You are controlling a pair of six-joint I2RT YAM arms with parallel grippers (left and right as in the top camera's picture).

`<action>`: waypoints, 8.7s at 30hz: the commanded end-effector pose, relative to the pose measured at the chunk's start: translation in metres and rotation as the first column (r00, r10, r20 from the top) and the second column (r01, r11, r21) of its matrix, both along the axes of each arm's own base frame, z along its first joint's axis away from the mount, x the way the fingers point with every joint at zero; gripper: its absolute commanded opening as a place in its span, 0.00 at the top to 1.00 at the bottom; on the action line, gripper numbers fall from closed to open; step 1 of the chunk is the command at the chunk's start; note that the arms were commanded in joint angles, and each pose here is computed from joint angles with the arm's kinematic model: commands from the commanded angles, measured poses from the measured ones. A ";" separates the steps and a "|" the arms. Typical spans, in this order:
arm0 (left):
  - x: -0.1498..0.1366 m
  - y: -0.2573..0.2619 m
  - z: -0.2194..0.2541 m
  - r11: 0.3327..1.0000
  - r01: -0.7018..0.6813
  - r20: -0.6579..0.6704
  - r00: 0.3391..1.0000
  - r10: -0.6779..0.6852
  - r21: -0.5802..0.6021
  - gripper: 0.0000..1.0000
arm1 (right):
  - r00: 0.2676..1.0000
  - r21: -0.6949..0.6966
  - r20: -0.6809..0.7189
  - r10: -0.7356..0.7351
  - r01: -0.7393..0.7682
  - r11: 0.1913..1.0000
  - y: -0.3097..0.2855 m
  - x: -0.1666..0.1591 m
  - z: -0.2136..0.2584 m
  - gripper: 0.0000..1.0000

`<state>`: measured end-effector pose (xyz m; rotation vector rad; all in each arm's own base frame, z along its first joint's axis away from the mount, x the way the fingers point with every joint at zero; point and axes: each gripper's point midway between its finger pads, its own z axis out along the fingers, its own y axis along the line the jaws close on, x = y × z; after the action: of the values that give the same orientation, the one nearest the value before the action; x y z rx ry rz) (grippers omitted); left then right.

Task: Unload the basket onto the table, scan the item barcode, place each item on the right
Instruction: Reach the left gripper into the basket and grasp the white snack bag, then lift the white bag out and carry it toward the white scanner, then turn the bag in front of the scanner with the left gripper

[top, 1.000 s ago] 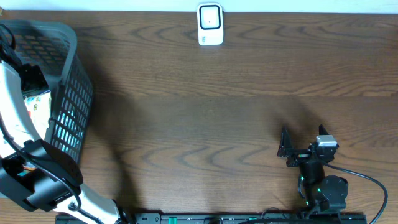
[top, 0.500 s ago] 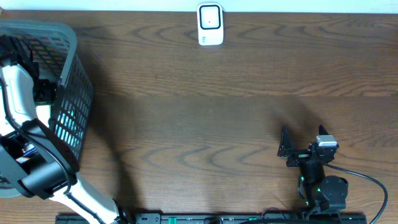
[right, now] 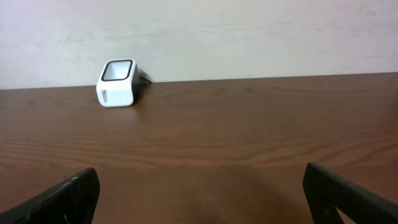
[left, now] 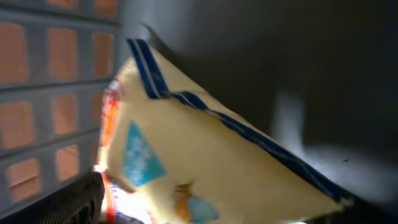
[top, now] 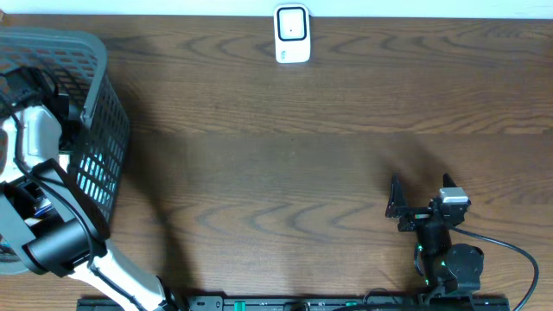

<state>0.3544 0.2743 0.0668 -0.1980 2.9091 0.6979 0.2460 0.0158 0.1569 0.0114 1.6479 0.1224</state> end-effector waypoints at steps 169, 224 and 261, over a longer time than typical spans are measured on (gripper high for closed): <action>0.010 -0.595 0.055 0.552 0.588 0.426 0.809 -0.404 -0.592 0.68 | 1.000 -0.015 0.001 0.000 0.000 1.000 0.000 0.000 -0.001 0.01; 0.041 -0.598 -0.049 0.665 0.501 0.297 0.865 -0.404 -0.554 0.64 | 1.000 -0.015 0.001 0.000 0.000 1.000 0.000 0.000 -0.001 0.01; 0.061 -0.513 0.011 0.719 0.398 0.247 0.918 -0.312 -0.570 0.60 | 1.000 -0.015 0.001 0.000 0.000 1.000 0.000 0.000 -0.001 0.01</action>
<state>0.4222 -0.2345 0.0911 0.2123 2.7687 -0.3017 0.2460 0.0158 0.1569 0.0114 1.6479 0.1224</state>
